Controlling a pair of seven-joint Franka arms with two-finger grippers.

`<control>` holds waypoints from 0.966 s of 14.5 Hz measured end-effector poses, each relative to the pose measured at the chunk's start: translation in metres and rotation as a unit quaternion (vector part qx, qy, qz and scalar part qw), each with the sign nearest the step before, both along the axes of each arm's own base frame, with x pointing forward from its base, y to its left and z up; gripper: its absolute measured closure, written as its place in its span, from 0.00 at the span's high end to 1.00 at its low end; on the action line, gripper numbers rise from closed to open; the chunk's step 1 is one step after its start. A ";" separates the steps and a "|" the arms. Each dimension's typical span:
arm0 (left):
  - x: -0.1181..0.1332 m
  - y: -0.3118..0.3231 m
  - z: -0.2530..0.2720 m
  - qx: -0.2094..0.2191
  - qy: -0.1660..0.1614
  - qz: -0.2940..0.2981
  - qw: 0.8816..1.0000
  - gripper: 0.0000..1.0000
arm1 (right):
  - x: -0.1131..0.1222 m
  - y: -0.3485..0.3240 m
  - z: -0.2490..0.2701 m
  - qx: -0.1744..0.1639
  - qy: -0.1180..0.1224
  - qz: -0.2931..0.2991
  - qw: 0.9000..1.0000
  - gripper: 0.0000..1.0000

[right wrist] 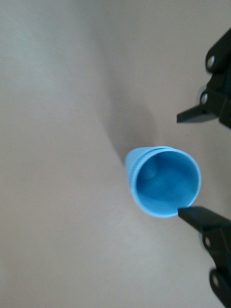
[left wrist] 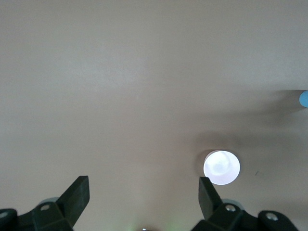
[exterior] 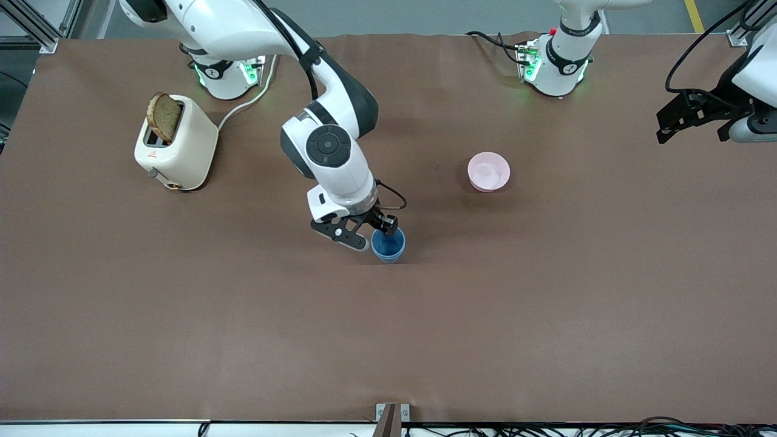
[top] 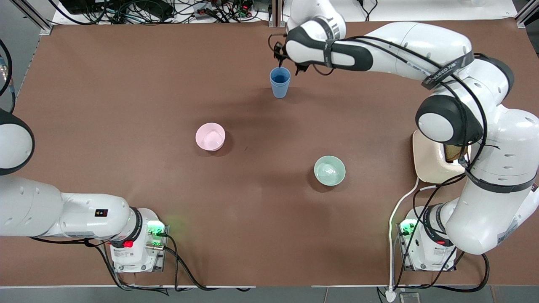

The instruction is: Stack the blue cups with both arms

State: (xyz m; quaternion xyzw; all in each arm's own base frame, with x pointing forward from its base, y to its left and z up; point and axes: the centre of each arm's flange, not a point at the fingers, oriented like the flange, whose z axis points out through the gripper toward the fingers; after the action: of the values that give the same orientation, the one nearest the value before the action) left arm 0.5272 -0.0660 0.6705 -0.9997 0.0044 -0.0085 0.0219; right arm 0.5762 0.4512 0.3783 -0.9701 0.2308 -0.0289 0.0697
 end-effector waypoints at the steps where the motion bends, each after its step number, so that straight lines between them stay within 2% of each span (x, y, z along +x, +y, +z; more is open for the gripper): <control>1: 0.000 0.000 0.000 0.000 0.000 0.000 1.000 1.00 | 0.006 -0.016 0.026 -0.012 -0.010 -0.006 1.000 0.95; 2: 0.000 0.000 -0.001 0.000 0.001 0.000 1.000 1.00 | 0.012 -0.039 0.056 -0.028 -0.017 -0.017 0.999 1.00; 5: 0.000 -0.001 -0.001 0.000 0.002 -0.012 1.000 1.00 | 0.027 -0.143 0.143 -0.078 -0.016 -0.064 0.995 1.00; 7: 0.000 -0.003 -0.001 0.000 0.002 -0.014 1.000 1.00 | 0.035 -0.222 0.184 -0.095 -0.009 -0.053 0.994 1.00; 9: 0.000 -0.002 -0.001 0.000 0.001 -0.014 1.000 1.00 | 0.038 -0.303 0.212 -0.105 0.007 -0.016 0.994 1.00; 12: 0.000 -0.001 -0.001 0.000 0.001 -0.013 1.000 1.00 | 0.019 -0.404 0.244 -0.097 0.046 0.033 0.994 1.00; 14: 0.000 -0.001 -0.001 0.000 0.001 -0.013 1.000 1.00 | 0.001 -0.440 0.262 -0.093 0.053 0.063 0.992 1.00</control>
State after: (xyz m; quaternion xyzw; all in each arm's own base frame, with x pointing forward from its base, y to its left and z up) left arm 0.5273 -0.0673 0.6698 -0.9996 0.0176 -0.0077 0.0221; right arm 0.5774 0.0110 0.6405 -0.9851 0.1690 0.0062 -0.0311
